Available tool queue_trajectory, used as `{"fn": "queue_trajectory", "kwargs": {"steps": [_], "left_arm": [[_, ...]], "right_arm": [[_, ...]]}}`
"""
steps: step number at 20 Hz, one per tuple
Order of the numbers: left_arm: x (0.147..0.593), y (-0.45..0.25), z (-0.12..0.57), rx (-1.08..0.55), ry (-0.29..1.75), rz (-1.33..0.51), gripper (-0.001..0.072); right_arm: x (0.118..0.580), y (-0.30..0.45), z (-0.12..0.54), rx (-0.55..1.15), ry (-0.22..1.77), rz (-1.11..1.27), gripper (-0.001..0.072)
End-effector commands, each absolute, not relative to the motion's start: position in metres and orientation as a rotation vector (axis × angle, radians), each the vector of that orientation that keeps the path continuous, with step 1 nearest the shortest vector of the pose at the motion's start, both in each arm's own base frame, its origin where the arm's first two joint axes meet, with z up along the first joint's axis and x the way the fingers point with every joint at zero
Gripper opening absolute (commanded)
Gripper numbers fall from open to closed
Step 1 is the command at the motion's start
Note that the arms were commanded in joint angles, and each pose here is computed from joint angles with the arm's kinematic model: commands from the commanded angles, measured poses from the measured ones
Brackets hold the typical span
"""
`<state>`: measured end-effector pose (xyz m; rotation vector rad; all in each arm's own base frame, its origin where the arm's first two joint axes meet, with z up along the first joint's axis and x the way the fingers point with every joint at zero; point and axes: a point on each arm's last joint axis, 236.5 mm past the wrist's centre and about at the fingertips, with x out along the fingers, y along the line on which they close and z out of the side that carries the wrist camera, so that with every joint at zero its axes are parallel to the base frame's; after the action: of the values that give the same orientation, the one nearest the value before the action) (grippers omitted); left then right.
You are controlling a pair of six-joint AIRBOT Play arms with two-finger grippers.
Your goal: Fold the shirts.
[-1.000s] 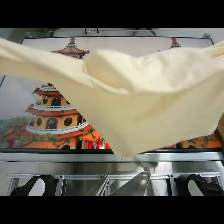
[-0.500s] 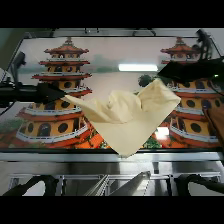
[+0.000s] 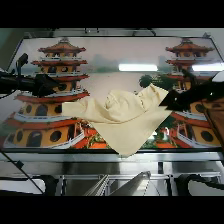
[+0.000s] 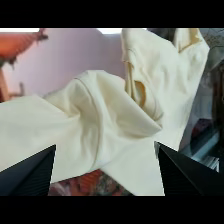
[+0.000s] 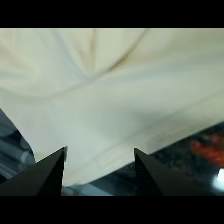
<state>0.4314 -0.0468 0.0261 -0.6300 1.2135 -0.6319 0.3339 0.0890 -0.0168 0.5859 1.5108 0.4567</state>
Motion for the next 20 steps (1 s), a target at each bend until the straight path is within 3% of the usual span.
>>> {"fn": "queue_trajectory", "kwargs": {"steps": [1,6,15,16,17,18,19,20], "left_arm": [[0.438,-0.046,-0.020,-0.569,1.374,-0.607,0.0698],[0.454,-0.096,-0.061,-0.528,1.492,-0.717,0.0698],[0.456,-0.175,-0.103,-0.411,1.640,-0.817,0.0697],[0.456,-0.175,-0.103,-0.404,1.641,-0.815,0.0662],[0.456,-0.175,-0.104,-0.405,1.642,-0.816,0.0447],[0.454,-0.176,-0.104,-0.403,1.647,-0.820,0.0280],[0.453,-0.176,-0.103,-0.403,1.653,-0.824,0.0109],[0.452,-0.177,-0.102,-0.405,1.656,-0.829,0.0031]], "right_arm": [[0.261,0.107,-0.062,0.665,1.635,0.408,0.0485],[0.246,0.152,-0.108,0.849,1.525,0.321,0.0484],[0.209,0.221,-0.139,0.855,1.675,0.364,0.0477],[0.210,0.221,-0.138,0.850,1.669,0.372,0.0359],[0.212,0.220,-0.138,0.842,1.662,0.382,0.0116],[0.212,0.220,-0.137,0.840,1.659,0.385,0.0017],[0.212,0.221,-0.136,0.837,1.657,0.390,0.0017],[0.212,0.221,-0.135,0.824,1.654,0.410,0.0017]]}}
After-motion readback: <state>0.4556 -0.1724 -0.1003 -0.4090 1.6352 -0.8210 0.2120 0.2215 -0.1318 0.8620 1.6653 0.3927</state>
